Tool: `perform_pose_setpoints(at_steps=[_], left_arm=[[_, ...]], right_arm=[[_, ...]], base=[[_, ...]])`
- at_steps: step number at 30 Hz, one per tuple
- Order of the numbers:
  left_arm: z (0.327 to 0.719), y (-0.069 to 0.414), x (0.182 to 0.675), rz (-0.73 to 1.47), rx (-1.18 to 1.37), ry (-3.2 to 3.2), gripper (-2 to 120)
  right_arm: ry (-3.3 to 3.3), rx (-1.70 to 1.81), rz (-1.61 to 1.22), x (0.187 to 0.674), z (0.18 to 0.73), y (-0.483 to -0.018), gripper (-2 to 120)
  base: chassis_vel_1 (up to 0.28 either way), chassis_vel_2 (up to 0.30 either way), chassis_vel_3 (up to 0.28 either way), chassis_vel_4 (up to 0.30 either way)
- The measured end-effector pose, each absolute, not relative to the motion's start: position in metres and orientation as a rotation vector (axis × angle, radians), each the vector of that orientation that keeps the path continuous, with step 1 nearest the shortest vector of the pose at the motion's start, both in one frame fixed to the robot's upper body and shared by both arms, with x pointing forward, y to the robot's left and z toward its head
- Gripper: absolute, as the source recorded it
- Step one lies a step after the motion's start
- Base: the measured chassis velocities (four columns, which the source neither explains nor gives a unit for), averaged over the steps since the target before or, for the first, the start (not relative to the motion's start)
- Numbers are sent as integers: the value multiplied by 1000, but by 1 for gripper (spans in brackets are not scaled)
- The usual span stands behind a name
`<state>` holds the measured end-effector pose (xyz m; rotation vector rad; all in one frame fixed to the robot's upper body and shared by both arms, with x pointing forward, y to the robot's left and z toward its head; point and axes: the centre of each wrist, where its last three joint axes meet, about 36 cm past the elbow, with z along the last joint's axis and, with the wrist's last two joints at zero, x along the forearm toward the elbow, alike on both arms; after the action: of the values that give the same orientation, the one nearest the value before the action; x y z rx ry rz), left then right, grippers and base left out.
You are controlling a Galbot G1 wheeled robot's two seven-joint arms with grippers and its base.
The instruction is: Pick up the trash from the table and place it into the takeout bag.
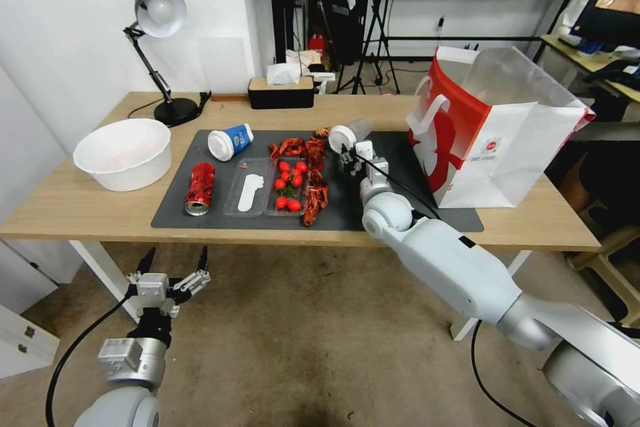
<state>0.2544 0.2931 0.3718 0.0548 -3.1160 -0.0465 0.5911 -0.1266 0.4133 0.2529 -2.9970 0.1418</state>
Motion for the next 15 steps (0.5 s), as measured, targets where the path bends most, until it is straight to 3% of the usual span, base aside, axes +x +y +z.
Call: perform_pose_setpoints(at_steps=[6,8,11,15], left_arm=[[371,293,254,-46,56,-3113,100],[370,293,254,-47,57,-3113,100],[369,294,254,-47,57,-3112,100],[368,294,254,-49,59,-3112,100]], right_arm=[[-2995,264,146,597,413,-127,35],[-2994,274,147,598,412,-125,23],[-2991,286,145,599,411,-122,17],[-2988,302,144,599,410,-120,12]], base=[[0,0,0,0],[0,0,0,0],[0,0,0,0],[0,0,0,0]])
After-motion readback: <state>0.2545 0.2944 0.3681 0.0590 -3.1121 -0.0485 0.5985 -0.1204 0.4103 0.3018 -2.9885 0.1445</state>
